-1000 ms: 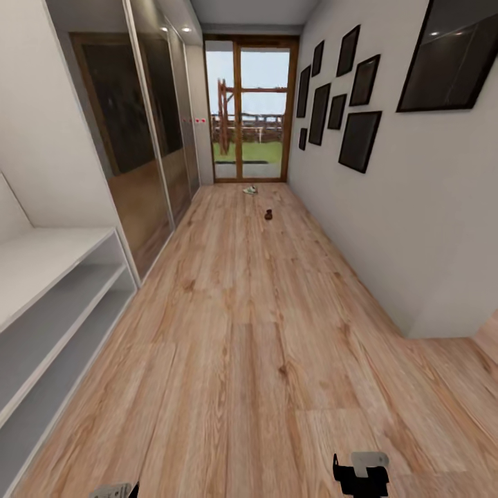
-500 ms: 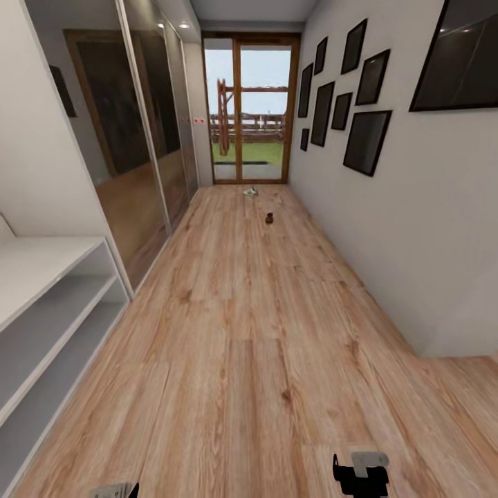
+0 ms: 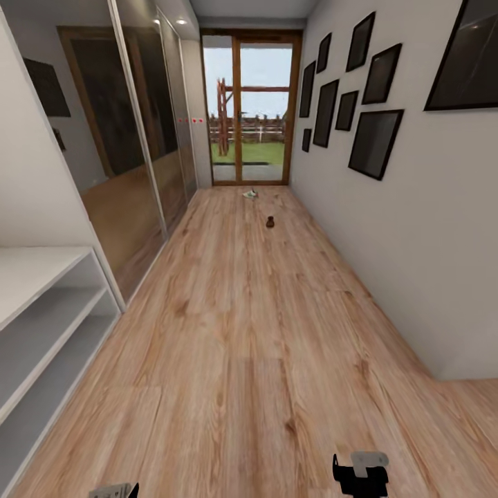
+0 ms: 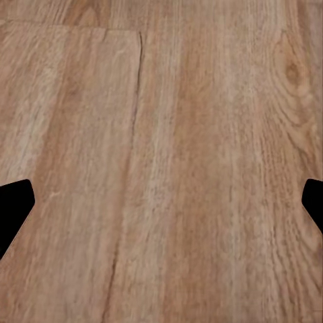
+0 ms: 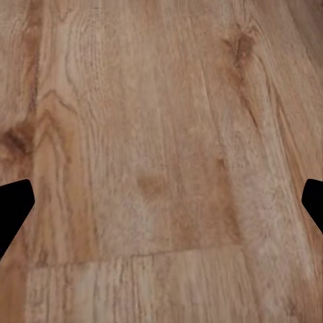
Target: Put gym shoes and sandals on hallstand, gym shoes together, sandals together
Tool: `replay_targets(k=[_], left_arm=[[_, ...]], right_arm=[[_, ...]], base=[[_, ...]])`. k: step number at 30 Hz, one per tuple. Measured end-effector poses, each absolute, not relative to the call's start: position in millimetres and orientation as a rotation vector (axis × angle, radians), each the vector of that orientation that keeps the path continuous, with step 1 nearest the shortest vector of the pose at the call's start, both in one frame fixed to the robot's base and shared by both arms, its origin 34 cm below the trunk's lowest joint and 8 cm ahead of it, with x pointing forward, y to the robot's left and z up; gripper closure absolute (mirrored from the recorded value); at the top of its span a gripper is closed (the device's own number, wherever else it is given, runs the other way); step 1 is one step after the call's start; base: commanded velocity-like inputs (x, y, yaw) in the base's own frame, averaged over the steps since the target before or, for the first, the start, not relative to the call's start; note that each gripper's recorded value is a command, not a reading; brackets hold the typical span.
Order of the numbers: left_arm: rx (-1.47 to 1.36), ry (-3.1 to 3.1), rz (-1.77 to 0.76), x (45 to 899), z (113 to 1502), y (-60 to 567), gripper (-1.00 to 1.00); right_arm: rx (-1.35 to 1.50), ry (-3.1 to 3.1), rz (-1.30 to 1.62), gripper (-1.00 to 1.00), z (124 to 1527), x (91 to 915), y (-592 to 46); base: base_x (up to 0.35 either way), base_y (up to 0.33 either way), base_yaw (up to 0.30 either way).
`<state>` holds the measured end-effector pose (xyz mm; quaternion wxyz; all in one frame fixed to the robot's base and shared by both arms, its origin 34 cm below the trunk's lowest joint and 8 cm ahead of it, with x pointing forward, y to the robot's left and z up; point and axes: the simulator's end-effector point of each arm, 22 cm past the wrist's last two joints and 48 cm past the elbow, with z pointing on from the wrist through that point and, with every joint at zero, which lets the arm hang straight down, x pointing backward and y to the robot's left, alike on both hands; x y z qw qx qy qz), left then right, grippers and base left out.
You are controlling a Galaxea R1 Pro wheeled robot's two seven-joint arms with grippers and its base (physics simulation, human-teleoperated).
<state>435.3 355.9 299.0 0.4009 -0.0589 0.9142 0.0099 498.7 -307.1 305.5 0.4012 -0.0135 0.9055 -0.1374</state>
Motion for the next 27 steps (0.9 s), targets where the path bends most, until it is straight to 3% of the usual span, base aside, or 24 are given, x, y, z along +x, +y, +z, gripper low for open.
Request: replay_targets(k=[27], left_arm=[[-0.149, 2.311, 0.025, 435.4, 299.1, 355.8, -1.0]], right_arm=[[-0.034, 2.29, -0.347, -1.0, 305.5, 498.7, -307.1]], base=[[0.337, 0.0, 0.0]])
